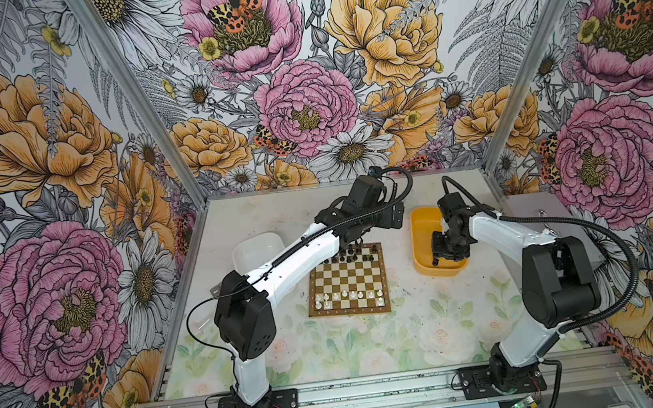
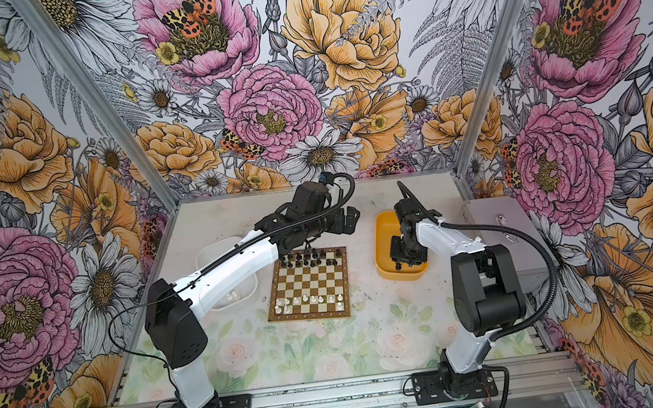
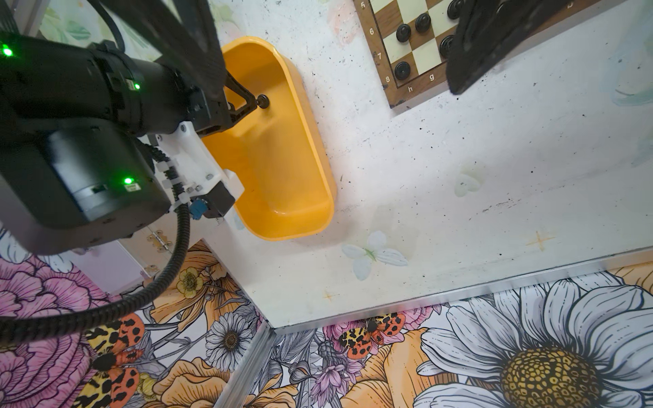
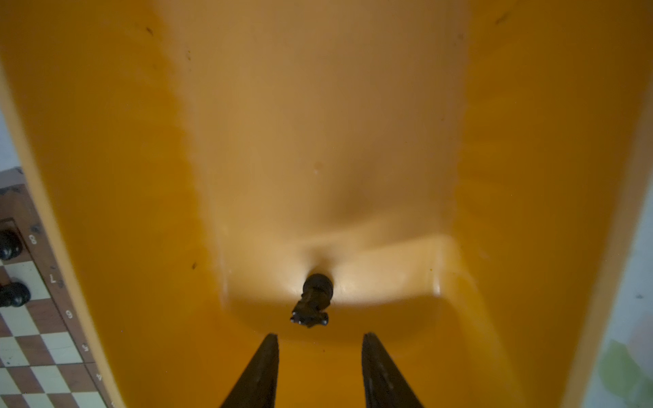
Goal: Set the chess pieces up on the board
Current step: 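Lower the right gripper onto the last black pawn in the tub and grasp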
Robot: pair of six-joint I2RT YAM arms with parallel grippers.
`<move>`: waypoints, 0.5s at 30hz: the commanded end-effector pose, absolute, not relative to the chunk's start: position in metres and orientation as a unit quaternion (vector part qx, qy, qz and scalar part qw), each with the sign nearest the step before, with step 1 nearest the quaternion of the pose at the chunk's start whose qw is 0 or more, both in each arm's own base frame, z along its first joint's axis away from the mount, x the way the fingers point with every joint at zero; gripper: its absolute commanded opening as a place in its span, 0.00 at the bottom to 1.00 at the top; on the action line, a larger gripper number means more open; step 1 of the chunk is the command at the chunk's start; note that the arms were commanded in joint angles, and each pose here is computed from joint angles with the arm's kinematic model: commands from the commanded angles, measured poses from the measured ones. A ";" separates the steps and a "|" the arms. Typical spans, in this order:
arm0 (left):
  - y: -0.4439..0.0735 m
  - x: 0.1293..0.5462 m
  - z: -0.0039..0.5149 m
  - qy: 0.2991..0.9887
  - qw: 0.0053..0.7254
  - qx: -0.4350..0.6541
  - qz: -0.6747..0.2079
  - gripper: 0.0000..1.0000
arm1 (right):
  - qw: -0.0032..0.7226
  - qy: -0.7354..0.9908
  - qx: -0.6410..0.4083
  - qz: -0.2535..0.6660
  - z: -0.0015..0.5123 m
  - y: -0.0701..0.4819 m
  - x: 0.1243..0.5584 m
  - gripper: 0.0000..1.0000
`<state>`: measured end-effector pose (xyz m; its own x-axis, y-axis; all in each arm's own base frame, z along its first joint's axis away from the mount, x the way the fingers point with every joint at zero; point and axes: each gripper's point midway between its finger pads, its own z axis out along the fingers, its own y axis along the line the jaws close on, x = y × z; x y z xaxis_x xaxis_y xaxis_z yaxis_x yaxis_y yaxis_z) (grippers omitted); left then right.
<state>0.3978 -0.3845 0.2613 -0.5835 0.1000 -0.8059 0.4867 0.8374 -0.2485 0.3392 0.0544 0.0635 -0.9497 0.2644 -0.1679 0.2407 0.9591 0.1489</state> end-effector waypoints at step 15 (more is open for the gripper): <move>-0.366 0.417 0.254 0.863 0.419 0.167 -0.229 0.99 | 0.099 0.986 0.118 0.058 0.059 0.066 0.362 0.39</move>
<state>0.4156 -0.3654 0.2609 -0.5920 0.0787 -0.8021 0.4623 0.8483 -0.2580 0.3505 0.0645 0.0559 -0.9583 0.2411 -0.1533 0.2199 0.9650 0.1429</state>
